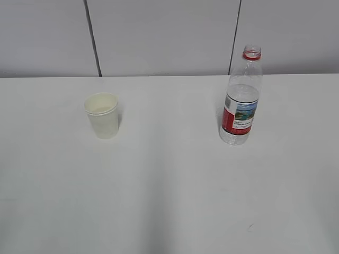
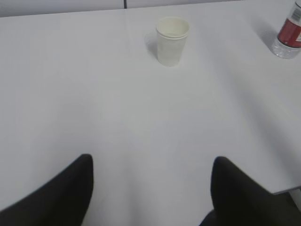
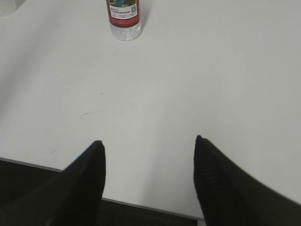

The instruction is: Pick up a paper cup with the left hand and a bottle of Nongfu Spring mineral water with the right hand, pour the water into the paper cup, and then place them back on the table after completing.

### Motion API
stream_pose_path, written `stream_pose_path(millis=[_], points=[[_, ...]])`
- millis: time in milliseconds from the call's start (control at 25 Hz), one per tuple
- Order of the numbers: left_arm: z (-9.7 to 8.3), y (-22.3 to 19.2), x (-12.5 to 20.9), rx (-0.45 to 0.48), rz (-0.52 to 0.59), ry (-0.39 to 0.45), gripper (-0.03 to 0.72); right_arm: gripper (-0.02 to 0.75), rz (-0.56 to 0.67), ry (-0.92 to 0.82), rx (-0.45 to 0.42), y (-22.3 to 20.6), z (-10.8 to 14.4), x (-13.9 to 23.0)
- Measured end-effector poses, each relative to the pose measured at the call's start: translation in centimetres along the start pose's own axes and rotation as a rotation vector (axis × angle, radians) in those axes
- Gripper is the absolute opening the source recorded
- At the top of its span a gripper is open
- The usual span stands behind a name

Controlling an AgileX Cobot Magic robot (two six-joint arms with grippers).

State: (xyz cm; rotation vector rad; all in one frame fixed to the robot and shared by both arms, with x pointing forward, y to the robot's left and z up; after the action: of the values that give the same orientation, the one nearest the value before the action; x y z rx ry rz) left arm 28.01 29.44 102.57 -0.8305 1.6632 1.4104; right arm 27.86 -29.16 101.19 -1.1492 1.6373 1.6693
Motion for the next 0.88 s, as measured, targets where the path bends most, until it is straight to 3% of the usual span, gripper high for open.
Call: stream_pose_path(millis=[280, 440, 880], points=[[0.47, 0.05, -0.01, -0.099, -0.008, 0.053, 0.479, 0.442, 0.004, -0.021, 0.038, 0.0, -0.2, 0.02], [0.48, 0.05, -0.01, -0.102, -0.009, 0.055, 0.479, 0.443, 0.009, -0.046, 0.081, 0.0, -0.42, 0.05], [0.48, 0.05, -0.03, -0.102, -0.009, 0.055, 0.477, 0.442, 0.01, -0.047, 0.082, 0.0, -0.43, 0.05]])
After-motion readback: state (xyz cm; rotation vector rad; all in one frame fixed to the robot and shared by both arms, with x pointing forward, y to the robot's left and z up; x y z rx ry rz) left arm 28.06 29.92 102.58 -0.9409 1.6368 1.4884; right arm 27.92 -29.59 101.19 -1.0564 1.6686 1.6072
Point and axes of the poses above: a point on each arm's last joint axis where the gripper is mounted, y pointing back along that axis away from the gripper, z along the wrist's bending axis when the last joint is at zero, x = y × z, the point moved 6 cm from there along -y, pointing out along that axis toward the gripper, and after that the axes turned 4 degrees about y, right-handed, at the moved point
